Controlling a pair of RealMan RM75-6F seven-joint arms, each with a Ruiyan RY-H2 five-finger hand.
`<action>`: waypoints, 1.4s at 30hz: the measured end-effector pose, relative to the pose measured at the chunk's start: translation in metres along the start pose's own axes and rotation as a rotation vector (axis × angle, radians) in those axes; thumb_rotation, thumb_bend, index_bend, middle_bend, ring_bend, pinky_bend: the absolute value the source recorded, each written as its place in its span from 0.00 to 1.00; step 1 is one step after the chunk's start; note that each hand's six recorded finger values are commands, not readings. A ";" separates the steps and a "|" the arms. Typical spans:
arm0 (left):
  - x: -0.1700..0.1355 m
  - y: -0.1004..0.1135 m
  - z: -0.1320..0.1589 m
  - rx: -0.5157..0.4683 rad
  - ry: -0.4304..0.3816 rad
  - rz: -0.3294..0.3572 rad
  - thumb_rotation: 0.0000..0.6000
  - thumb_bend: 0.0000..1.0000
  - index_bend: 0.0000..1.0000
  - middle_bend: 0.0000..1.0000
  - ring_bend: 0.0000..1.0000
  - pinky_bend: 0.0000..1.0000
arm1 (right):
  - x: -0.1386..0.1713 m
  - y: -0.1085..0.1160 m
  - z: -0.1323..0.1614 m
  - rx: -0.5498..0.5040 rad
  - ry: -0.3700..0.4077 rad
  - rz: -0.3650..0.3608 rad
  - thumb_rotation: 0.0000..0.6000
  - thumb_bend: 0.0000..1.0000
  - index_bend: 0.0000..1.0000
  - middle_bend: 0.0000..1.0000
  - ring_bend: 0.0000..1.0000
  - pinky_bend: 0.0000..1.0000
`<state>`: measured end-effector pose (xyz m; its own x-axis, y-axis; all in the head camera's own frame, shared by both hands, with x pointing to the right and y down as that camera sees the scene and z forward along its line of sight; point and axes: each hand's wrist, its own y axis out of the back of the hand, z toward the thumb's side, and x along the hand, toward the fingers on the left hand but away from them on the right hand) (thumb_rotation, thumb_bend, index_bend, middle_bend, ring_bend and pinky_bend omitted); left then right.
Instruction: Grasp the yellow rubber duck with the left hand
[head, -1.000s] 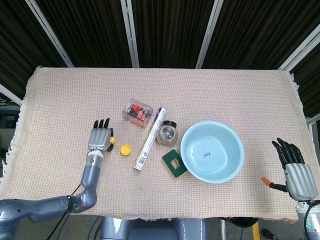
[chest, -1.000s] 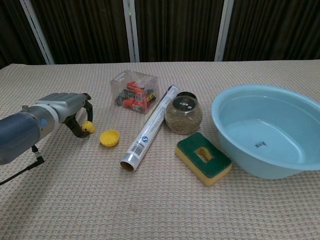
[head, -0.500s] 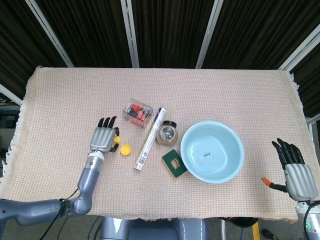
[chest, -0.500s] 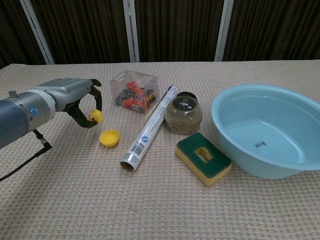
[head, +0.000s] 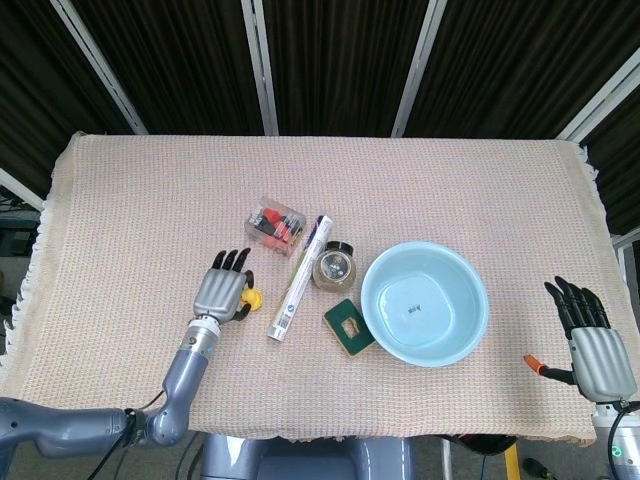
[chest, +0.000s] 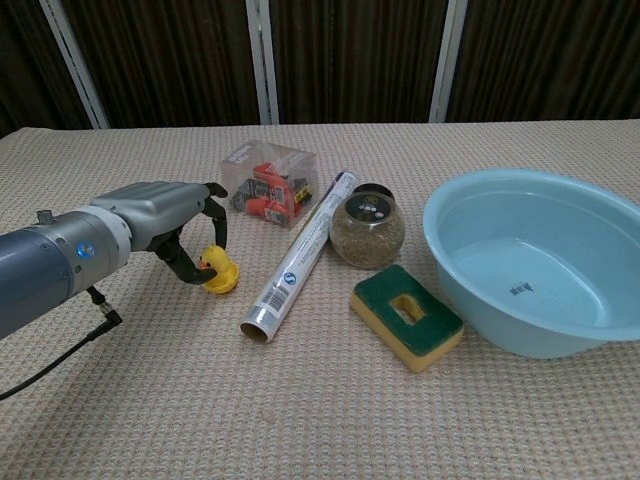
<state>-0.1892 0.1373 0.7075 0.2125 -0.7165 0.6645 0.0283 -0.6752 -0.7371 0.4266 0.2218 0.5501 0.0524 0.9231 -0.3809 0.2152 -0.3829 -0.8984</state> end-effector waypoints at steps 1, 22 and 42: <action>0.000 -0.001 0.001 -0.002 0.000 -0.001 1.00 0.37 0.45 0.00 0.00 0.00 | 0.000 0.000 0.000 0.000 0.001 0.000 1.00 0.05 0.02 0.00 0.00 0.03; 0.001 -0.003 -0.001 0.007 0.019 -0.011 1.00 0.28 0.22 0.00 0.00 0.00 | 0.000 0.000 0.000 0.002 0.002 0.000 1.00 0.05 0.02 0.00 0.00 0.03; -0.099 0.051 -0.091 -0.061 0.033 0.205 1.00 0.16 0.05 0.00 0.00 0.00 | 0.002 -0.004 0.000 0.056 -0.001 0.010 1.00 0.05 0.02 0.00 0.00 0.03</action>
<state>-0.2980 0.1573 0.6152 0.1756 -0.8445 0.5060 -0.0718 -0.5236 -0.8489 0.4254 0.2252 0.5530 0.0537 0.9193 -0.3899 0.1602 -0.3933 -0.9054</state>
